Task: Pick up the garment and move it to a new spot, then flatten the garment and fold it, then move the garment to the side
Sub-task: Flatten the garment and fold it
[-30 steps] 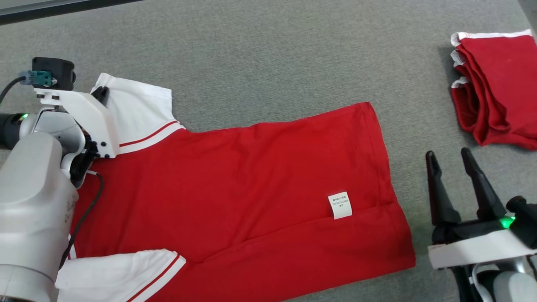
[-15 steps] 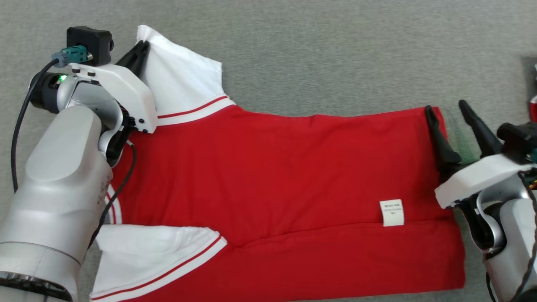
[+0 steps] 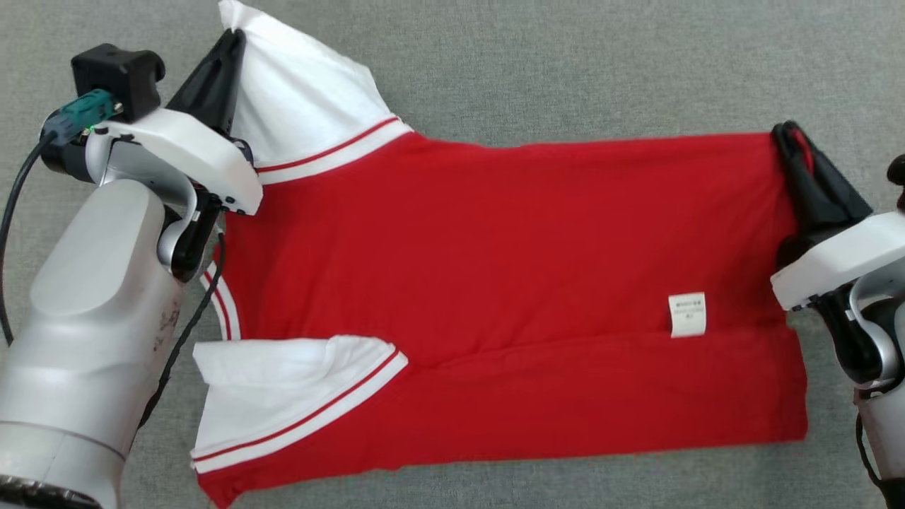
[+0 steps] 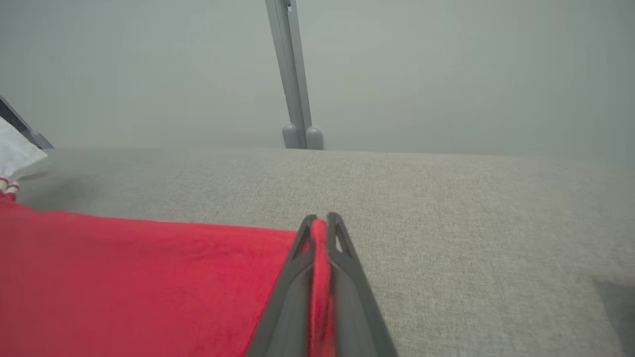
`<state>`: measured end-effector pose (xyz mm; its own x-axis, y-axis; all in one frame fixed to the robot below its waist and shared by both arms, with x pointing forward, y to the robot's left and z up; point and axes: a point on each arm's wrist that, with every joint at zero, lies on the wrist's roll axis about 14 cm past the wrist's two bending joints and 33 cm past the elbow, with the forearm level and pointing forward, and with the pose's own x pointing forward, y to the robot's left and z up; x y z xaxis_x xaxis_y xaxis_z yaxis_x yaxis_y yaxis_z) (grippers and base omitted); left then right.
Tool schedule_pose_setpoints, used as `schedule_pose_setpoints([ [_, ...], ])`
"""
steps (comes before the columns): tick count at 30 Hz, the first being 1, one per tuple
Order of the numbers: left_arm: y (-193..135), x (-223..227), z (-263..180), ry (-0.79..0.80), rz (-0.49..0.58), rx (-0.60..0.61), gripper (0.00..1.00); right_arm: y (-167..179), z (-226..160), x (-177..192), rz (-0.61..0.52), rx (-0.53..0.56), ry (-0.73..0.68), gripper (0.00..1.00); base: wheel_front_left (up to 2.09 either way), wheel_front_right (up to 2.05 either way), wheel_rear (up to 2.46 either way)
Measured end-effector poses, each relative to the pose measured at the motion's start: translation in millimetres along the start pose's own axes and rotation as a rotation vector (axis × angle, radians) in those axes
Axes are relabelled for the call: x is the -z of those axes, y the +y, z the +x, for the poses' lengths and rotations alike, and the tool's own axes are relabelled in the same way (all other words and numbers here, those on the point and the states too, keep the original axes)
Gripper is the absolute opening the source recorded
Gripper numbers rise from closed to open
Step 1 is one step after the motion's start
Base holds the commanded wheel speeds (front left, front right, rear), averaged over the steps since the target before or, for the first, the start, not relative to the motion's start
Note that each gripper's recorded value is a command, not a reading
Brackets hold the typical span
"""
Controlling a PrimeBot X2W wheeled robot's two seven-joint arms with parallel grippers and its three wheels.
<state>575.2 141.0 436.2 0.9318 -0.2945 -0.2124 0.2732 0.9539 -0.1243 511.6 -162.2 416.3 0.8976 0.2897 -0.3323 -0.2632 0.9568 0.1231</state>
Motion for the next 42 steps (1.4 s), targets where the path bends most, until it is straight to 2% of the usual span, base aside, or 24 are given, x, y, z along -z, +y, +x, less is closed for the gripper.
schedule_pose_setpoints([
  [4, 2, -19, -11, -0.082, -0.007, -0.004, 0.0, 7, -5, -33, -0.01, -0.018, -0.121, 0.0, 0.0, 0.0, 0.0],
  [7, 1, -24, -24, -0.125, -0.026, -0.017, 0.0, 9, -11, -39, 0.002, -0.018, -0.156, 0.0, 0.0, 0.0, 0.0],
  [15, -2, -1, -94, -0.155, -0.083, -0.101, 0.0, 18, -42, -11, 0.093, -0.017, -0.142, 0.0, 0.0, 0.0, 0.0],
  [21, -24, 45, -161, -0.016, -0.188, -0.17, 0.0, 20, -66, 25, 0.159, 0.014, -0.074, 0.0, 0.0, 0.0, 0.0],
  [28, -36, 67, -199, 0.104, -0.276, -0.222, 0.0, 22, -79, 48, 0.181, 0.033, -0.033, 0.0, 0.0, 0.0, 0.0],
  [29, -36, 69, -201, 0.113, -0.28, -0.227, 0.0, 23, -80, 50, 0.194, 0.038, -0.033, 0.09, 0.0, 0.0, 0.0],
  [30, -36, 70, -203, 0.121, -0.286, -0.228, 0.0, 25, -81, 54, 0.2, 0.039, -0.024, 0.41, 0.0, 0.0, 0.0],
  [31, -37, 74, -205, 0.14, -0.302, -0.23, 0.0, 27, -83, 58, 0.206, 0.038, -0.015, 1.0, 0.0, 0.0, 0.0],
  [33, -38, 81, -210, 0.165, -0.319, -0.236, 0.0, 27, -88, 63, 0.212, 0.046, -0.009, 1.0, 0.0, 0.0, 0.0],
  [34, -39, 85, -213, 0.179, -0.332, -0.241, 0.38, 25, -92, 63, 0.206, 0.054, -0.018, 1.0, 0.0, 0.0, 0.0],
  [35, -41, 89, -215, 0.196, -0.338, -0.242, 1.0, 23, -95, 62, 0.208, 0.063, -0.03, 1.0, 0.0, 0.0, 0.0],
  [38, -39, 88, -220, 0.174, -0.346, -0.267, 1.0, 23, -106, 58, 0.169, 0.072, -0.067, 1.0, 0.0, 0.0, 0.0],
  [42, -15, 52, -223, -0.012, -0.227, -0.338, 1.0, 29, -123, 31, 0.117, 0.088, -0.184, 1.0, 0.0, 0.0, 0.0],
])
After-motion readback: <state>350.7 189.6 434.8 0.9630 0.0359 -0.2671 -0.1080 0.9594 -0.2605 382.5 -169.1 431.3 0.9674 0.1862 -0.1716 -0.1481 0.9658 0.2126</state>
